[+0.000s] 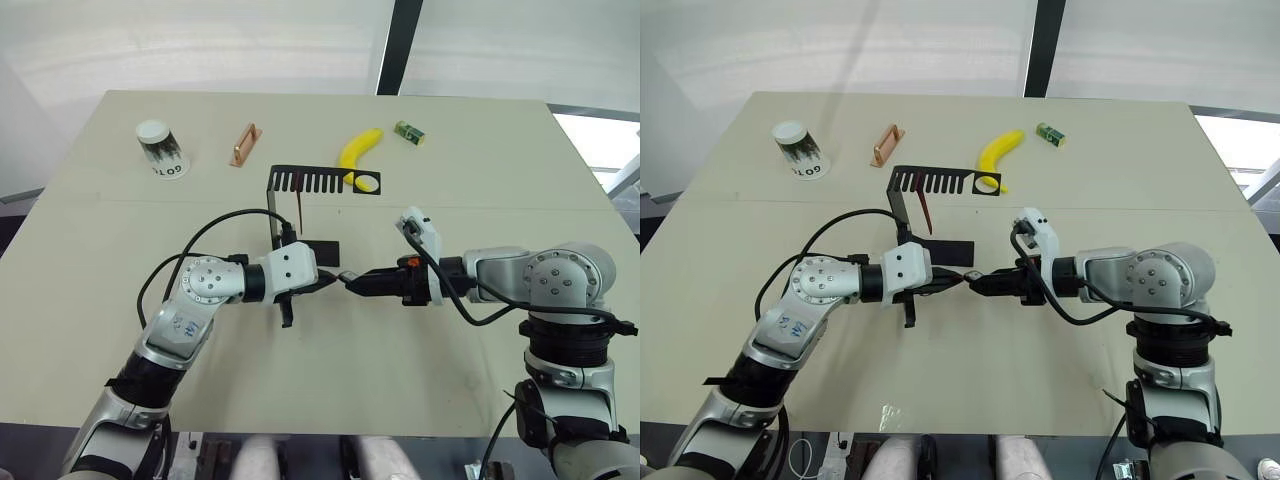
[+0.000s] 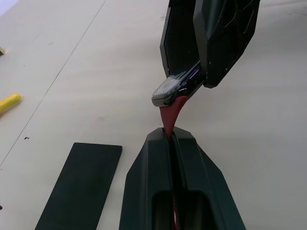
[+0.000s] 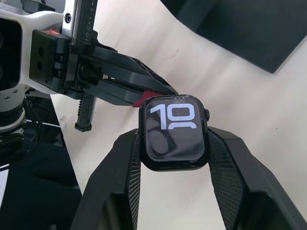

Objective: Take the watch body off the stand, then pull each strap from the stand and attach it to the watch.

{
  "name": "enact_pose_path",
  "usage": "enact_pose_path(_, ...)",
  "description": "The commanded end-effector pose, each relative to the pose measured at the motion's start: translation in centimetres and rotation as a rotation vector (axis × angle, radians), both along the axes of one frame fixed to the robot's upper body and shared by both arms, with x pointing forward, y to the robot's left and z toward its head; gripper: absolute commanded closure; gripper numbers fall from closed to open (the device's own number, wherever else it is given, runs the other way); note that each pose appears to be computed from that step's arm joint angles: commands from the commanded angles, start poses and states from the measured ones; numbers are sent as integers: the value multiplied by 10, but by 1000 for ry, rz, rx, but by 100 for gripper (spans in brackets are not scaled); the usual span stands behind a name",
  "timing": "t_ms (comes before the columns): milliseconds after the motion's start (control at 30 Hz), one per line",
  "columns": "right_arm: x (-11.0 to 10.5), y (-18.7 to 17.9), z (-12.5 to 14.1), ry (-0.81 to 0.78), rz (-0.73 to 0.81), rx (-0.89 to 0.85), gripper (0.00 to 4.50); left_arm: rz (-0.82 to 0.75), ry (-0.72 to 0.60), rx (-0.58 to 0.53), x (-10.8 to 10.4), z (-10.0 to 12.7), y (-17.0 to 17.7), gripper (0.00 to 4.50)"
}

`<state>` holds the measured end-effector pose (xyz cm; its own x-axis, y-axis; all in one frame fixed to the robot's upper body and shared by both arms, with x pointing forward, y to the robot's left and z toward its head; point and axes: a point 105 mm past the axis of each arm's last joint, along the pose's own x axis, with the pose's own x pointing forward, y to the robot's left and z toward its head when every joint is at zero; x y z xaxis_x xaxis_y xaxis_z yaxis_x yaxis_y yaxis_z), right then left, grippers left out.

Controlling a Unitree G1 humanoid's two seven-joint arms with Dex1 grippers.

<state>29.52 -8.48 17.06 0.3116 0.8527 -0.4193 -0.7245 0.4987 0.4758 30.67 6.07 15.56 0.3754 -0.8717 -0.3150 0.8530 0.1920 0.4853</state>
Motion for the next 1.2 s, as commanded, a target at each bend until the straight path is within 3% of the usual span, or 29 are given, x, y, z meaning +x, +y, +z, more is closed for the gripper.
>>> enact_pose_path(33, -8, 9, 8, -36, 60, 9, 298, -47, -49, -34, -5, 16, -12, 447)
enact_pose_path(1200, -12, 18, 10, -66, 86, -2, 298, -53, -51, -55, -3, 23, -21, 447)
